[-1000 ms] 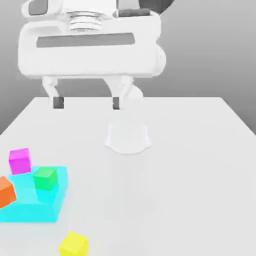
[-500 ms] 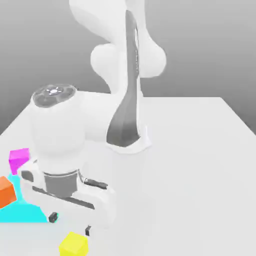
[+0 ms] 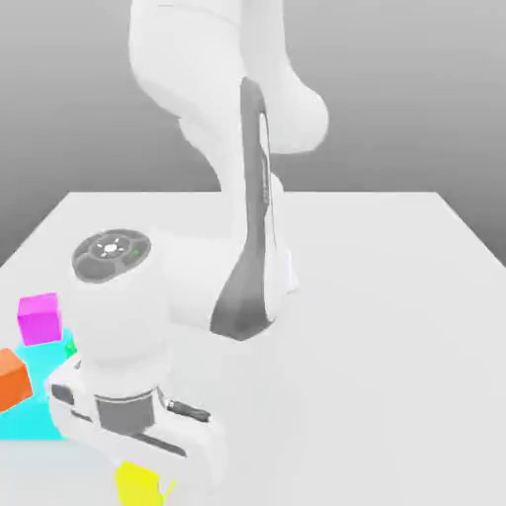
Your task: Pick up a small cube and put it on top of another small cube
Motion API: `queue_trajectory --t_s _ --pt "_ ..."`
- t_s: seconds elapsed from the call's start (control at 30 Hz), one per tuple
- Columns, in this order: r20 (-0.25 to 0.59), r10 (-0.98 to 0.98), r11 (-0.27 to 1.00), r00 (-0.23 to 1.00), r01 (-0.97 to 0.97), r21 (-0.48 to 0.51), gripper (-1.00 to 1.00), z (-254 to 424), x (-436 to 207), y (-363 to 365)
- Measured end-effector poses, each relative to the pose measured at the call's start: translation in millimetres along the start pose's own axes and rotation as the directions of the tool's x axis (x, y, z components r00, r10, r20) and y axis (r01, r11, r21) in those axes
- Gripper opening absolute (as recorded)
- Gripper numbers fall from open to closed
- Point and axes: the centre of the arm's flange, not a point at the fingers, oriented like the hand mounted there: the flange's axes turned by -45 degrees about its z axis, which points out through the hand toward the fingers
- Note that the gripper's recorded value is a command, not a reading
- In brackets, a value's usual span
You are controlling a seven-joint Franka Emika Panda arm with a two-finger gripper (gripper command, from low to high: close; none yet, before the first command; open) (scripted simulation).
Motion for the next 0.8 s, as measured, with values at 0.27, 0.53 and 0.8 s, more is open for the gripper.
queue_trajectory --t_s 0.27,0.53,0.8 --pt "0.006 0.454 0.891 0.891 -0.454 0.013 -1.0 -72 -41 91" --pt "0.001 0.794 0.608 0.608 -0.794 0.003 -1.0 -112 -104 154" --pt "-0.001 0.812 0.583 0.583 -0.812 0.001 1.0 -60 -108 158"
